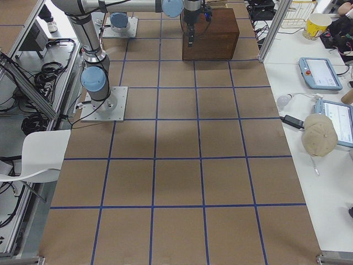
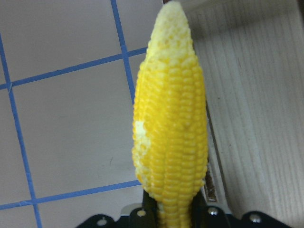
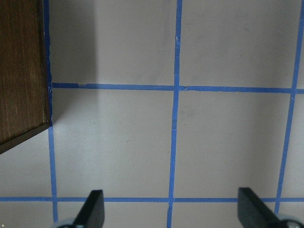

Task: Open drawer and put corn inside
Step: 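Carry the corn with the left gripper over the open drawer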

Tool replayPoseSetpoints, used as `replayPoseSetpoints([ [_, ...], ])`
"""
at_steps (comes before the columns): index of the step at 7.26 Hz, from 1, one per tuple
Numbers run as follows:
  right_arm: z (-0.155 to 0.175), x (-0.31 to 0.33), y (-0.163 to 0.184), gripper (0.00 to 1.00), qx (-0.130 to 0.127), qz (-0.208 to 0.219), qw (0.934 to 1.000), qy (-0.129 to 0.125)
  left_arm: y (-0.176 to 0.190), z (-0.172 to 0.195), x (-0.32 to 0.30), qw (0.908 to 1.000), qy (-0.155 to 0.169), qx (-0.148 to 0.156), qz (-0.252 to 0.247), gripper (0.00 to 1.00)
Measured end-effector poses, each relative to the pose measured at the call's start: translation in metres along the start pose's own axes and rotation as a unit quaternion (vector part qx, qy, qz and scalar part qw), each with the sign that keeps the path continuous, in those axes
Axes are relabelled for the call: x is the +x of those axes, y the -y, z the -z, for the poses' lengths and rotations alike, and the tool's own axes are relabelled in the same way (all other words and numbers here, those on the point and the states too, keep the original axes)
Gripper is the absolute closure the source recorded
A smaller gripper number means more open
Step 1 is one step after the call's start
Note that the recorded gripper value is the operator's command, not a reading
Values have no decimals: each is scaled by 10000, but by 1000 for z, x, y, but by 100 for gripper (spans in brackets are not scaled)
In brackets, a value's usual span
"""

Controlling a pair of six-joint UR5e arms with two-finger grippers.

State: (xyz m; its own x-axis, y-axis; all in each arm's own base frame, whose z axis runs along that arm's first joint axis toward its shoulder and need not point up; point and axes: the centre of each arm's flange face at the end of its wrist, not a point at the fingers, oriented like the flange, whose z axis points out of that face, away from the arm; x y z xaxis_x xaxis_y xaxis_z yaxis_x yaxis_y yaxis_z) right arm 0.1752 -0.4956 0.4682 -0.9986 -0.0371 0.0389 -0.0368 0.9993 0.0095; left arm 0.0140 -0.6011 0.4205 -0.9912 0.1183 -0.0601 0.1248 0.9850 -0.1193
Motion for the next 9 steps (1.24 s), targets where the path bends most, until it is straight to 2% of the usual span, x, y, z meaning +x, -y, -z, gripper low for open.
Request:
replayPoseSetpoints([
  [3,0,0,0,0,0,0,10000,0,7,-8,40,9983,-268,-1,518,100],
  [9,0,0,0,0,0,0,10000,0,7,-36,61,9961,-390,-278,740,100],
])
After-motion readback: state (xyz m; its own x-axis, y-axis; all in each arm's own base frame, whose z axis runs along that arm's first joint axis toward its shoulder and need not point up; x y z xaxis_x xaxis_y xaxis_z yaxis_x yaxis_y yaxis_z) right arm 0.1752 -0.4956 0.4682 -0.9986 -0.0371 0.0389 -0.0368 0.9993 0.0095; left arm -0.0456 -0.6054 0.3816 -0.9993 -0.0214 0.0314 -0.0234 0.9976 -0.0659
